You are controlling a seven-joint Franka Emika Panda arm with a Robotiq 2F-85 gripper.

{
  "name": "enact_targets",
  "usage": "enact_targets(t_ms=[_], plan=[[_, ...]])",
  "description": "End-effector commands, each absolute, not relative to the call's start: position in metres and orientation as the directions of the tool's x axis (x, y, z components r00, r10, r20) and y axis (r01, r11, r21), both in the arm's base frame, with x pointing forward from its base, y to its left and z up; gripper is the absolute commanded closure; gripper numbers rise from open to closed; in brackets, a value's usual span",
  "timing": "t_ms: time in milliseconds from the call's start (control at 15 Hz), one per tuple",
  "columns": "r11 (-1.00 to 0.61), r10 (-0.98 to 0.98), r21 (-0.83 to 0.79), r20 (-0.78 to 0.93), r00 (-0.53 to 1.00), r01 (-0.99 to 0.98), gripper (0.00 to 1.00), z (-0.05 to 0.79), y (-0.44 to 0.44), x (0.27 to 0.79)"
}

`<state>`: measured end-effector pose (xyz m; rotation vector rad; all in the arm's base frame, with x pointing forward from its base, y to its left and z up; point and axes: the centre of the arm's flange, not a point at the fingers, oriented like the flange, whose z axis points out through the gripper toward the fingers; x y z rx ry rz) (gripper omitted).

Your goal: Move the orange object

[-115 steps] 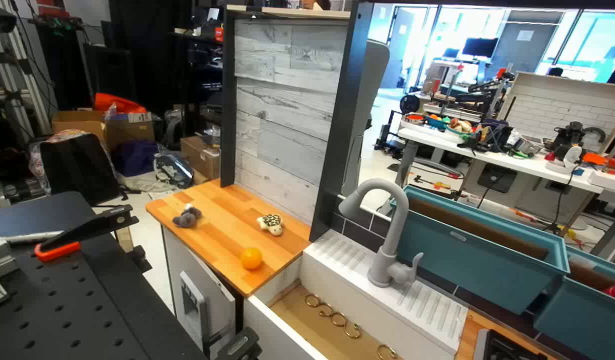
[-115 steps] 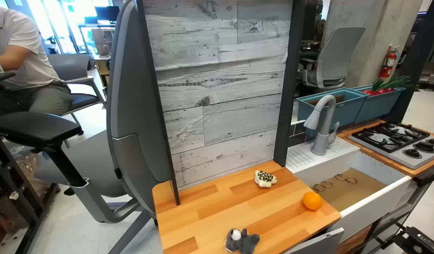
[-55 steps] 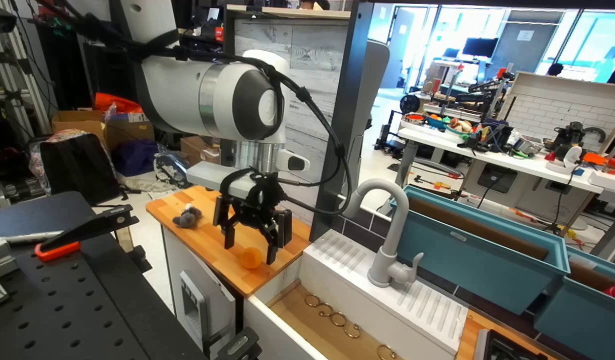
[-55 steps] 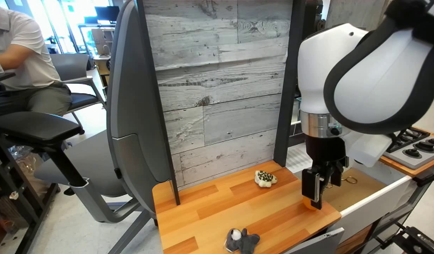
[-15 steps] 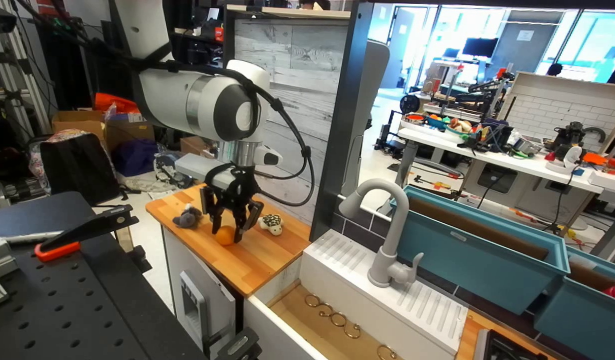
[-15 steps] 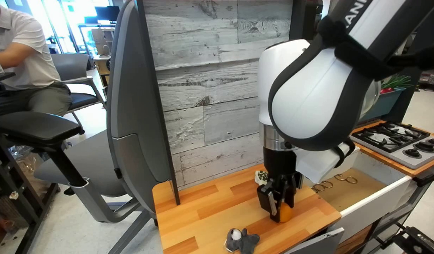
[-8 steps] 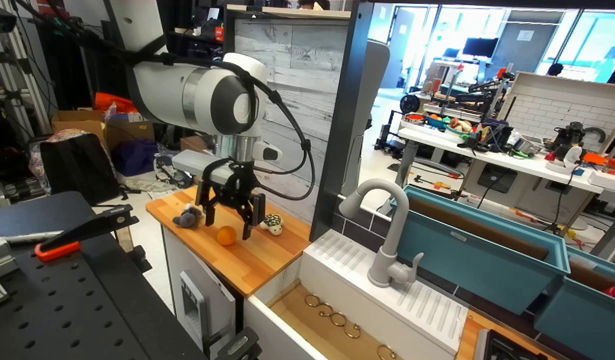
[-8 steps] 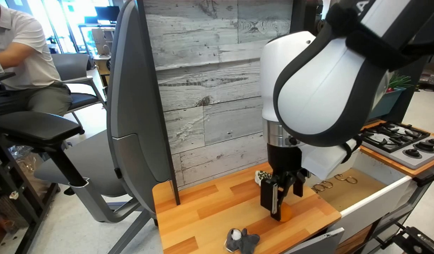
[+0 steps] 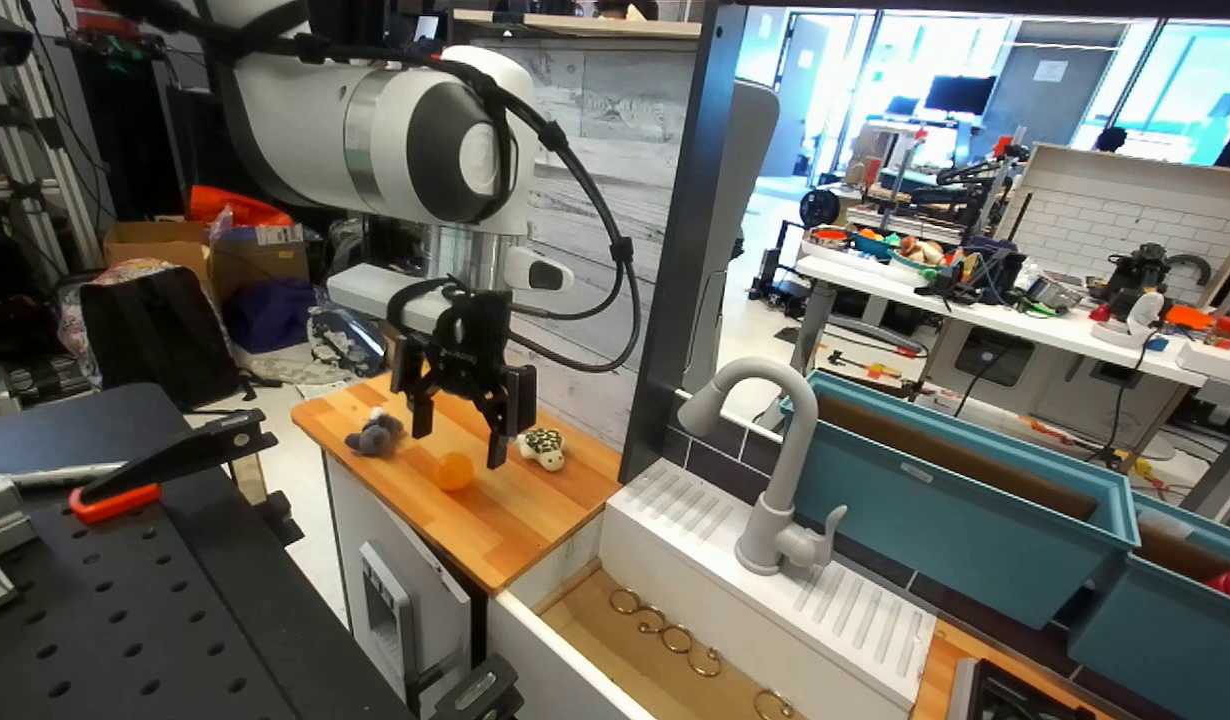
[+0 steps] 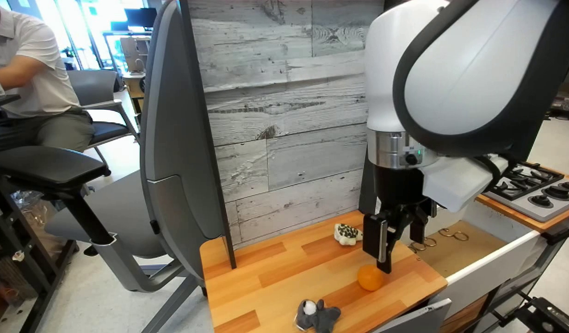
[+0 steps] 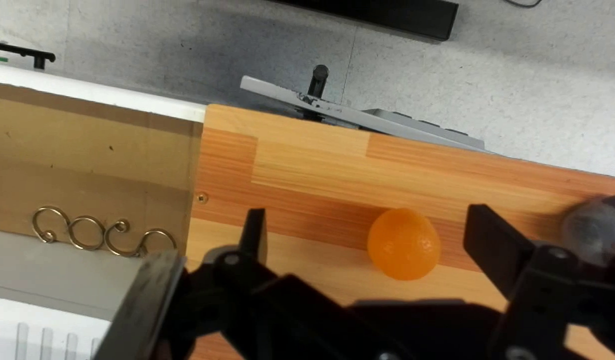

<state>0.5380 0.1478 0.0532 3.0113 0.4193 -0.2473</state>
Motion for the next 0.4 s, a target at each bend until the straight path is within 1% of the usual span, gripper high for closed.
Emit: enact_targets(t_ms=[0,67,333], plan=[[-0.97,0.219,0.064,-0.179,0.959,0.233,0.0,0.07,0.146,0.524],[-0.962,0.249,0.07,-0.174,0.953,0.264,0.0,0.056,0.147,0.534],[-0.965,0.237,0.072,-0.177,0.955,0.253,0.0,0.059,0.146,0.531]])
